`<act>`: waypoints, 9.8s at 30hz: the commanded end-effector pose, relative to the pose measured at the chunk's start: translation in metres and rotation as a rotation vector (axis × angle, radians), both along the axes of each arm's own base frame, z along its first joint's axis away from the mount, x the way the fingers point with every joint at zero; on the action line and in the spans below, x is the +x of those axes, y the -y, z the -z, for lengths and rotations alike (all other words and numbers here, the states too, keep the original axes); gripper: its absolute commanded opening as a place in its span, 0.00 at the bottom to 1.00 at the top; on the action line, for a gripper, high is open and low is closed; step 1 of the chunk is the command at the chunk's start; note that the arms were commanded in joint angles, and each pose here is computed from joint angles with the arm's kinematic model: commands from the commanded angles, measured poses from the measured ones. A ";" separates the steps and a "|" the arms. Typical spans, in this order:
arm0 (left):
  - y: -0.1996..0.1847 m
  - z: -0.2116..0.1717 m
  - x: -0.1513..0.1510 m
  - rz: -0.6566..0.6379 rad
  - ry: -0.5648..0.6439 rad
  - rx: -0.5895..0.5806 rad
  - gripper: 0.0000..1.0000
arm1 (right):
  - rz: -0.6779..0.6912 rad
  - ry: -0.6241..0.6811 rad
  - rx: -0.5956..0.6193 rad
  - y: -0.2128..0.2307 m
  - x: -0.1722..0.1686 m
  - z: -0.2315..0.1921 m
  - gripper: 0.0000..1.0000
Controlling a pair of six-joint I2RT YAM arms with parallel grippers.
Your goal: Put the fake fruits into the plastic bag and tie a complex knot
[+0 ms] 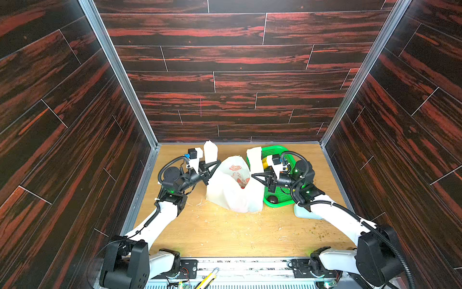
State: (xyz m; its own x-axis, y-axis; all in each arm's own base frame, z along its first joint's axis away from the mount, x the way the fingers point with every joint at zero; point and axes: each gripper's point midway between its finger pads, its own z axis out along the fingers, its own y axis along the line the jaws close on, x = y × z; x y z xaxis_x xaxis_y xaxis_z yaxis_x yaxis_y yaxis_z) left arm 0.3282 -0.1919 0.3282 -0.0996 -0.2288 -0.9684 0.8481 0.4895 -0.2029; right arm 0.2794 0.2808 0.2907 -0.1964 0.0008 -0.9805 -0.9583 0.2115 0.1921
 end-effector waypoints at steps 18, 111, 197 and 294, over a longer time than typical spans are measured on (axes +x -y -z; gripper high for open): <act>-0.030 0.015 -0.022 -0.193 -0.099 0.258 0.00 | 0.152 0.028 -0.079 0.054 0.035 -0.015 0.00; 0.102 0.055 -0.066 0.499 -0.115 0.638 0.00 | -0.352 -0.061 -0.255 -0.023 -0.025 0.025 0.35; 0.046 -0.022 -0.023 0.198 -0.083 0.324 0.42 | -0.262 0.052 -0.196 -0.032 -0.008 -0.009 0.00; 0.109 0.031 -0.024 0.528 -0.217 0.414 0.00 | -0.004 0.253 -0.445 -0.022 0.017 0.005 0.22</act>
